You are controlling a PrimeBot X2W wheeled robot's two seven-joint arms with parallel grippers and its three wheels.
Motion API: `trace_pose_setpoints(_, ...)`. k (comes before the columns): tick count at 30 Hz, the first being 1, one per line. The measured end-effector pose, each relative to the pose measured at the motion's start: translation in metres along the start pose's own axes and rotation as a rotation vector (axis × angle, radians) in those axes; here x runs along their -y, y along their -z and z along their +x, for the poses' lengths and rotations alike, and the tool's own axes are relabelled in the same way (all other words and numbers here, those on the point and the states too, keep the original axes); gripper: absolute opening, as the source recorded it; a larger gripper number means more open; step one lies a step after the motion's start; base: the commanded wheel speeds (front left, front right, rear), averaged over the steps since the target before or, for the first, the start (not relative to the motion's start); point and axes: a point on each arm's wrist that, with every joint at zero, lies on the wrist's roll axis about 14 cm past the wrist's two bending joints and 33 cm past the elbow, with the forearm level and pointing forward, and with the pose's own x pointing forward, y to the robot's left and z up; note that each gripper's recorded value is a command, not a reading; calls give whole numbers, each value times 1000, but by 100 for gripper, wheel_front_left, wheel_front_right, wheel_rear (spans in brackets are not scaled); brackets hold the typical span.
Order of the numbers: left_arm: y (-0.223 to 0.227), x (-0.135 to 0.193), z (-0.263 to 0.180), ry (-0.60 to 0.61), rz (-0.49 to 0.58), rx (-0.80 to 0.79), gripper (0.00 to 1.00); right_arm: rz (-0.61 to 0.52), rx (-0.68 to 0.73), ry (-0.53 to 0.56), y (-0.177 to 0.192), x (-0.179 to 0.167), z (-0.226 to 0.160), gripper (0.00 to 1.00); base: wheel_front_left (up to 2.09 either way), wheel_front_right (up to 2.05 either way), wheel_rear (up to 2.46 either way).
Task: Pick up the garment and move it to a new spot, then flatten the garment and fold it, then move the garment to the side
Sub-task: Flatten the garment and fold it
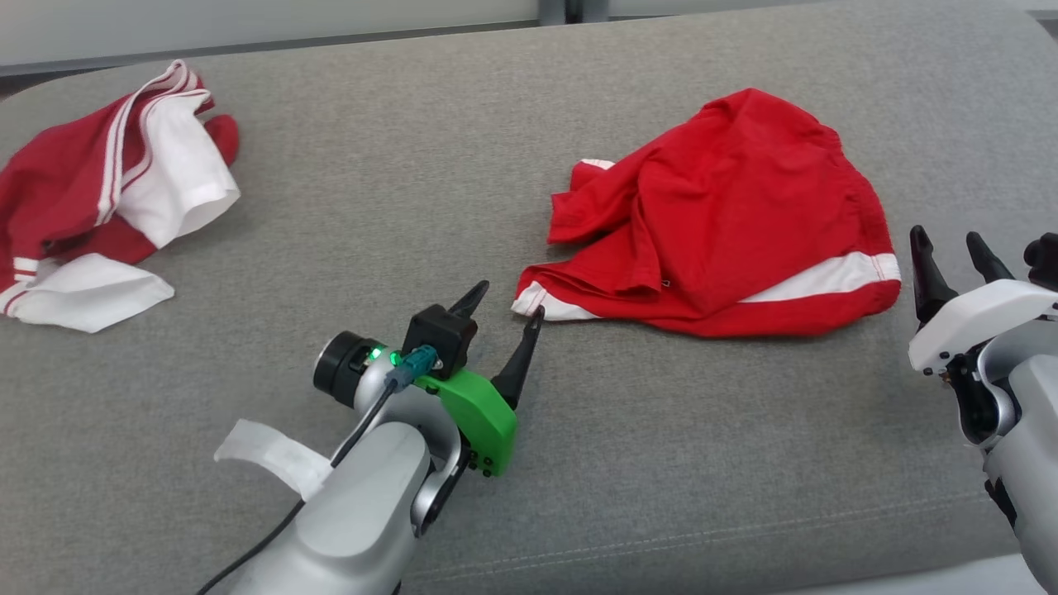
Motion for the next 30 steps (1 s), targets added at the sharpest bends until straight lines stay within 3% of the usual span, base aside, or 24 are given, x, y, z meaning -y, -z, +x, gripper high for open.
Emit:
trace_pose_setpoints(11,29,16,47,106,32,-135,100,-4,50,96,-5,47,-45,100,0,0,0)
trace_pose_setpoints(19,47,20,60,111,10,-184,100,2,46,147,2,66,-67,100,0,0,0)
trace_pose_setpoints(20,49,21,61,112,9,-190,92,3,47,148,3,66,-68,100,0,0,0)
trace_pose_setpoints(22,54,21,60,111,8,-200,58,7,49,142,4,63,-68,100,0,0,0)
trace_pose_setpoints(23,54,20,61,105,3,-199,49,9,53,139,3,61,-68,100,0,0,0)
trace_pose_setpoints(24,52,16,61,87,5,-192,60,9,57,134,2,59,-67,100,0,0,0)
trace_pose_setpoints(25,49,12,63,69,12,-182,87,8,59,129,2,57,-66,100,0,0,0)
trace_pose_setpoints(26,46,9,65,53,19,-174,100,10,61,125,2,55,-65,100,0,0,0)
trace_pose_setpoints(30,54,5,63,46,38,-209,100,8,57,104,3,46,-63,100,0,0,0)
